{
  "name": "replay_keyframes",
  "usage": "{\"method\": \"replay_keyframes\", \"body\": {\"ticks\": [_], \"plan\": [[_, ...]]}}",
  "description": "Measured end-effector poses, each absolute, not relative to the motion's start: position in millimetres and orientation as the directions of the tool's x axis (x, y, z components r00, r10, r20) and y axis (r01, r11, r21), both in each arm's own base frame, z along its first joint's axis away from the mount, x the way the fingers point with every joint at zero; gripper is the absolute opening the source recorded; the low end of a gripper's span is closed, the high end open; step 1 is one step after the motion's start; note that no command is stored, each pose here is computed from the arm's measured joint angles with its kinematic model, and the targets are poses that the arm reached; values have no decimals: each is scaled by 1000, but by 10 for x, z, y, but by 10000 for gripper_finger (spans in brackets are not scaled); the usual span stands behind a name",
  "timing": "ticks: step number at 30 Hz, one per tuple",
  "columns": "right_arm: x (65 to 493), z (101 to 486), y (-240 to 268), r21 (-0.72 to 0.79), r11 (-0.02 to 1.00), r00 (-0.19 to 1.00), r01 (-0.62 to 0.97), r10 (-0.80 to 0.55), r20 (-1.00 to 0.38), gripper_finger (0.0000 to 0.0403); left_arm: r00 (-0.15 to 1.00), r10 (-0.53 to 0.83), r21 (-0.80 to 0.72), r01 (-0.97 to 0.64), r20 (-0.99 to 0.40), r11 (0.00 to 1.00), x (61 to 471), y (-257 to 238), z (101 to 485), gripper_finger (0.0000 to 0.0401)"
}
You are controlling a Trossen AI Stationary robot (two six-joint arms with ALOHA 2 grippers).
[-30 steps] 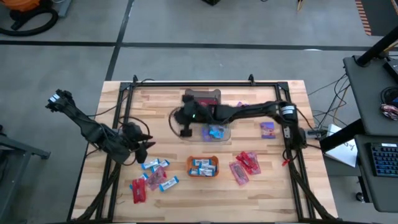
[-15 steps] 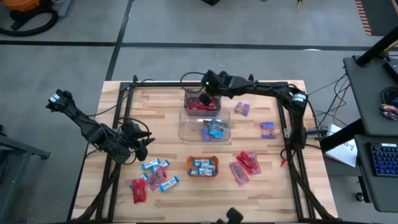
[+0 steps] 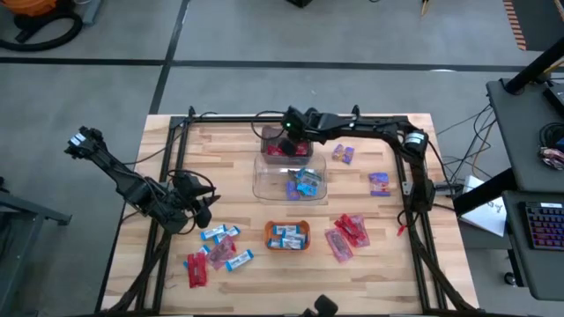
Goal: Sort candy
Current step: Put the red candy into the black transparent bin, then put the white chocolate bar into the orange bin
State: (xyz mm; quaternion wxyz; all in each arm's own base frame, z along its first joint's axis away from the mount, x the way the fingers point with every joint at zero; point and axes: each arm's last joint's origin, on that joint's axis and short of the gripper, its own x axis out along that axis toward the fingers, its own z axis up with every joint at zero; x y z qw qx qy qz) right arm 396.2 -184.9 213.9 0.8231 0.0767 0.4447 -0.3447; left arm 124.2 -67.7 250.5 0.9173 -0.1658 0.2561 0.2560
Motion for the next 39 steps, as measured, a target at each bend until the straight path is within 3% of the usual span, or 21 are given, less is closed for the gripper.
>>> {"method": "replay_keyframes", "body": {"ticks": [7,10,18,27,33,39], "plan": [[4000,2158,-1801,-153,747,391,647,-498,-774,167,737,381,-181,-556,-558,811,1242,-678,2504,134],[4025,2208,-1739,-144,758,417,636,-495,-762,188,736,373,-184,-553,-565,813,1242,-680,2502,134],[4008,2525,-1471,-131,799,494,586,-481,-725,194,722,294,-231,-532,-627,815,1239,-704,2482,134],[3985,2819,-974,-37,936,629,350,-264,-731,194,572,35,-286,-460,-819,840,1293,-855,2337,134],[3912,2892,-630,-53,967,602,250,-197,-774,194,448,25,-167,-383,-893,908,1399,-989,2145,139],[3824,2935,-393,-64,981,562,183,-157,-812,194,353,60,-78,-365,-934,928,1479,-1076,1968,173]]}}
